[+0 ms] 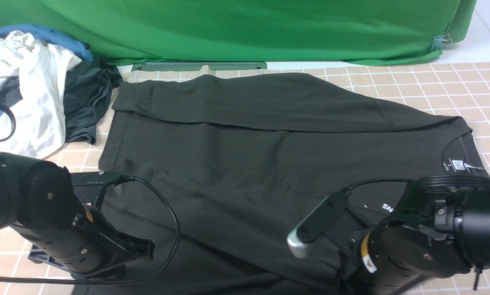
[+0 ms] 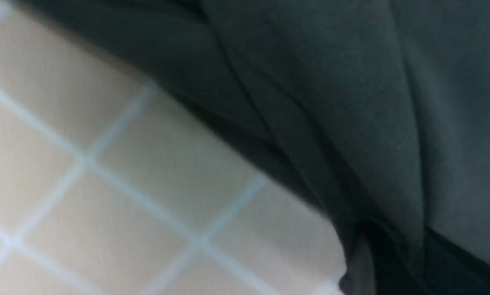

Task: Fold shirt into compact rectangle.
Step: 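Fold the left side of the black T-shirt inward over its body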

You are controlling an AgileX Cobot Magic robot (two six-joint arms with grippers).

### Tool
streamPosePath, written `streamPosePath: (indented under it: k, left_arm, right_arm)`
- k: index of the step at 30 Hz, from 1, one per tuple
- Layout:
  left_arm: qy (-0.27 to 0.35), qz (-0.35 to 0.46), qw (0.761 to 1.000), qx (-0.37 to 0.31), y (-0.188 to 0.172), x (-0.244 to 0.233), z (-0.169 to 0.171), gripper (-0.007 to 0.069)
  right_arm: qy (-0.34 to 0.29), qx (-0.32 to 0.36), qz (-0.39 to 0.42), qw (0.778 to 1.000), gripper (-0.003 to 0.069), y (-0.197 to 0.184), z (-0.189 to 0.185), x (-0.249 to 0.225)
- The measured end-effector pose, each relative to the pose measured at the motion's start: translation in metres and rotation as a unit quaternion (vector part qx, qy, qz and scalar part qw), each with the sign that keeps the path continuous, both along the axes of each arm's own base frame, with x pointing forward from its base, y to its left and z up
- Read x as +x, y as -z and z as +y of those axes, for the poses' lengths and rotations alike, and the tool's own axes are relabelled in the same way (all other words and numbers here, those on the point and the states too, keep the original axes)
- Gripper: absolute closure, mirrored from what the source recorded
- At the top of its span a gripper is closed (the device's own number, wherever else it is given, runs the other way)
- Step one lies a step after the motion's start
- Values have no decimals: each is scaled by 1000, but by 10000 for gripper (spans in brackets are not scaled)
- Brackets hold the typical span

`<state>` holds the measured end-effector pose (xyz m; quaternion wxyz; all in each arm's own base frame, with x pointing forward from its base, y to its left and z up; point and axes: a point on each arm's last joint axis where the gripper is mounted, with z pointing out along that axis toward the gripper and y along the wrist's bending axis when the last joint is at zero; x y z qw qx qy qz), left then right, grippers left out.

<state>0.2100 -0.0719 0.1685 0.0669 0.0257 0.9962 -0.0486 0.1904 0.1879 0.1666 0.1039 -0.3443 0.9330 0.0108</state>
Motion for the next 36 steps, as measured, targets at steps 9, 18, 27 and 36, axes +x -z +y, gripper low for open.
streamPosePath:
  k: [9,18,27,36]
  left_arm:
    - [4,12,1000,5,0,-2,1,607]
    - [7,36,999,7,-15,-18,5,607]
    - [11,30,999,0,-40,-53,15,580]
    - [-12,36,999,13,-18,-56,18,216]
  right_arm:
    - [25,-9,19,999,571,-34,-18,-18]
    - [43,-9,55,998,427,-33,-18,-24]
    - [45,-17,65,997,258,-33,-20,-26]
    - [35,-18,64,997,252,-33,-19,-26]
